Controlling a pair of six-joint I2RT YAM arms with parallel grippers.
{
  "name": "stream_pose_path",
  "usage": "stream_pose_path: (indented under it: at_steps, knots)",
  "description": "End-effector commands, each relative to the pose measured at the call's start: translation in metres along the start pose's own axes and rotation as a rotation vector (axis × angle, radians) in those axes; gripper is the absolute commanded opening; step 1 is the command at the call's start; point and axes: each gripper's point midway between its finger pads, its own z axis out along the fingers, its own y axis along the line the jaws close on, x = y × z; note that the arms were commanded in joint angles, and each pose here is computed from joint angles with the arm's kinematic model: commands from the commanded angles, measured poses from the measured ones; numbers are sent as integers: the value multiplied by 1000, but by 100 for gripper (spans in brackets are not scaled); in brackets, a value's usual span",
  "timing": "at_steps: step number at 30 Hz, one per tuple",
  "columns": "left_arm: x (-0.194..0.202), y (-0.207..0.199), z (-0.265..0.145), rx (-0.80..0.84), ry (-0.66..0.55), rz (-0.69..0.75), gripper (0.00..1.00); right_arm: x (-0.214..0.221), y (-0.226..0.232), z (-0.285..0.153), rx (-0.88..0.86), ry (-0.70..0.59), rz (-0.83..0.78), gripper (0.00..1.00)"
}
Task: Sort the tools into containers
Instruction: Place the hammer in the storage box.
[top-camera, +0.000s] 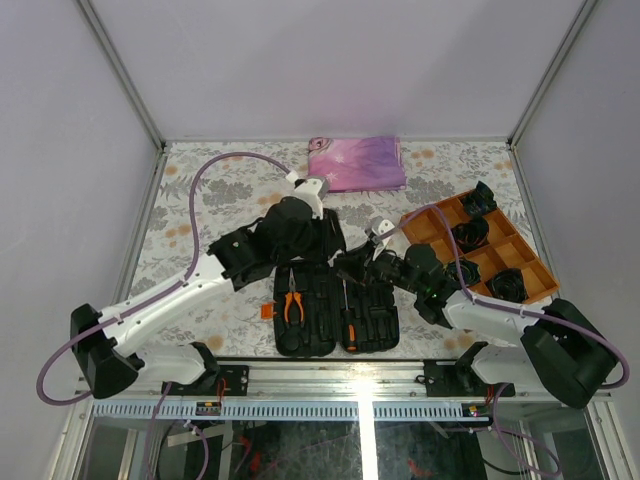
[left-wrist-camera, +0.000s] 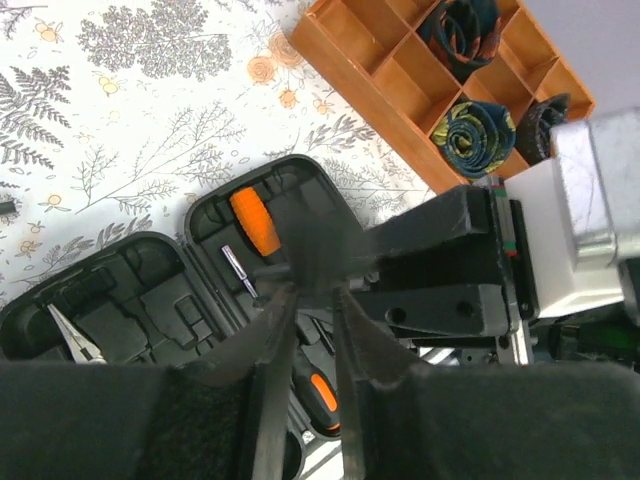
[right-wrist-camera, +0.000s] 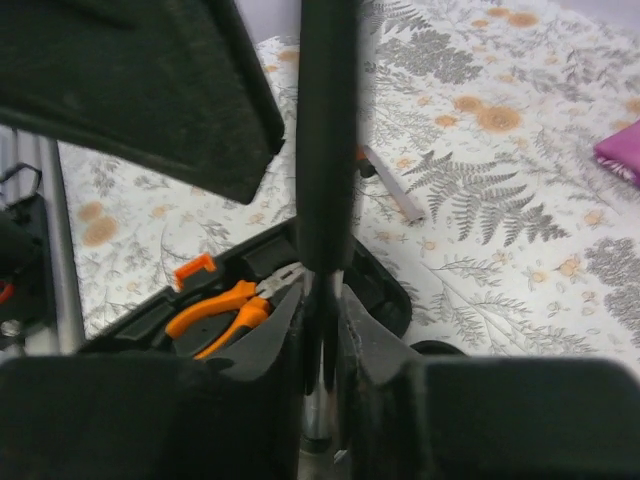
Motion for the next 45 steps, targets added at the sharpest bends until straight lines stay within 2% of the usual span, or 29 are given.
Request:
stream_pose_path:
  at_steps: [1,3,8,11,14,22,24,27,31,37,45]
  knots:
    - [-22,-21,-20,92,-102,-25,11,-43,2,8,-17,-107,-70,11]
    - [-23,-21,-27,102,-116,-22,19,-44,3,7,-20,-90,-82,2]
    - [-32,-18,-52,103,-168,-26,50,-45,-1,-1,4,-48,-152,0]
    - [-40,-13,-69,79,-201,-29,59,-40,-6,-8,22,14,-223,0]
    - [-46,-4,-85,39,-227,-12,64,-34,-5,-15,-3,104,-293,0]
    - [-42,13,-106,-31,-200,121,68,-16,25,-34,-247,359,-371,0]
    - [-41,10,-110,-7,-191,164,69,-13,33,-39,-295,385,-366,0]
    - [-32,-9,-116,112,-141,249,69,-9,49,-47,-407,421,-356,0]
    - [-16,-28,-114,236,-46,330,70,-7,67,-57,-536,445,-347,0]
    - [14,-39,-104,348,98,392,70,-10,74,-60,-585,443,-338,0]
    - [46,-26,-89,338,207,423,68,-19,82,-61,-617,408,-335,0]
